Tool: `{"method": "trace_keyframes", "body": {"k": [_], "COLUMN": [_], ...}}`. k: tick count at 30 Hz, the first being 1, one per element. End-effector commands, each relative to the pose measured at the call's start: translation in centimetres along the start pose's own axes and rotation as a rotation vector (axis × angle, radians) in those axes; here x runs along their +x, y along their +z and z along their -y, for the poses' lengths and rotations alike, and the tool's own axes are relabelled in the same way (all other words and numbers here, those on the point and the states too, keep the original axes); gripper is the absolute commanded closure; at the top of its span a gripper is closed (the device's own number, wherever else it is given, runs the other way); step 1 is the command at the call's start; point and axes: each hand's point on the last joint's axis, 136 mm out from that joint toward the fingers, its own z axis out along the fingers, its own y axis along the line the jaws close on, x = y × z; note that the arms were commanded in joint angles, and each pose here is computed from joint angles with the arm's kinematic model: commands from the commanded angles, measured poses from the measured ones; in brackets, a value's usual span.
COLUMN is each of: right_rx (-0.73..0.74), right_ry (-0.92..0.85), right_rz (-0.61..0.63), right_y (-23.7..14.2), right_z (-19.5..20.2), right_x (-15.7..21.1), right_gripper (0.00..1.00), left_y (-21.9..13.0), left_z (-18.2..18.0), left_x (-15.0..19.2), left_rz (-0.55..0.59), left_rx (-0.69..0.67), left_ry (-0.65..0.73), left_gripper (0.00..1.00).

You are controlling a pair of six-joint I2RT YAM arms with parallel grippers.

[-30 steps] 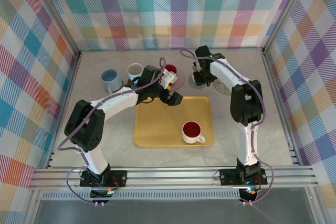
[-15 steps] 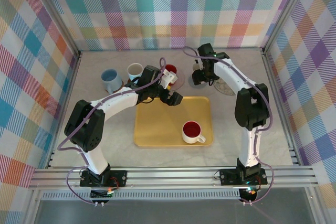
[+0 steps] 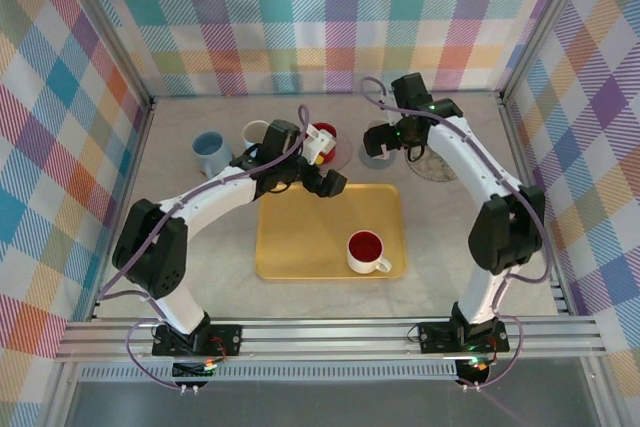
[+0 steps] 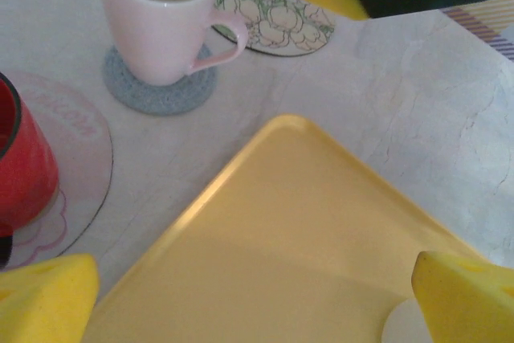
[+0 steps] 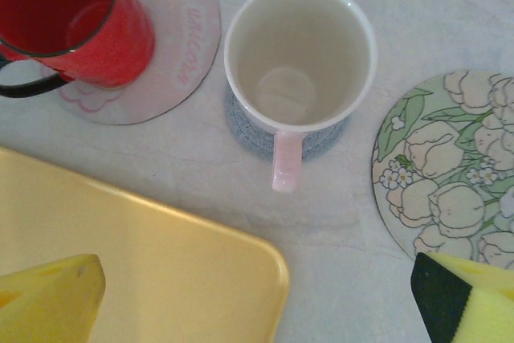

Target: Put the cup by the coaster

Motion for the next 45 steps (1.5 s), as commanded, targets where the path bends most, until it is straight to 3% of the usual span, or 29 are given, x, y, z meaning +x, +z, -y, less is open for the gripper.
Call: {"method": "trace_keyframes", "body": {"k": [1,15,31,45], "right_rx": [-0.012,-0.062,-0.18,-0.186], "right_ry": [-0.019,-0.039,0.087,0.06], "right_rz": [0.039,-0.011,-0.273,-0.451], "right_y": [-2.5,-6.9,-9.5,-9.1], "right_z": [0.0,-1.6,-5.4,-9.4], "right_x": [0.1,7.6,18.3,23.2], "right_gripper": [0.01,0.01,0.01,0.01], "left_y": [-2.1,-5.7,-7.3,-8.0], "left_z": [1.2,3.3,5.6,6.4], "left_x": [-2.6,-0.9,3.7,6.9], "left_rz": [0.054,0.019,-0.011,-0.031], "left_rx": [0.007,0.02,0.04,0.046], "left_ry": [0.057,0.077,0.08,0.064], "left_gripper": [0.0,0.0,0.0,0.0]}}
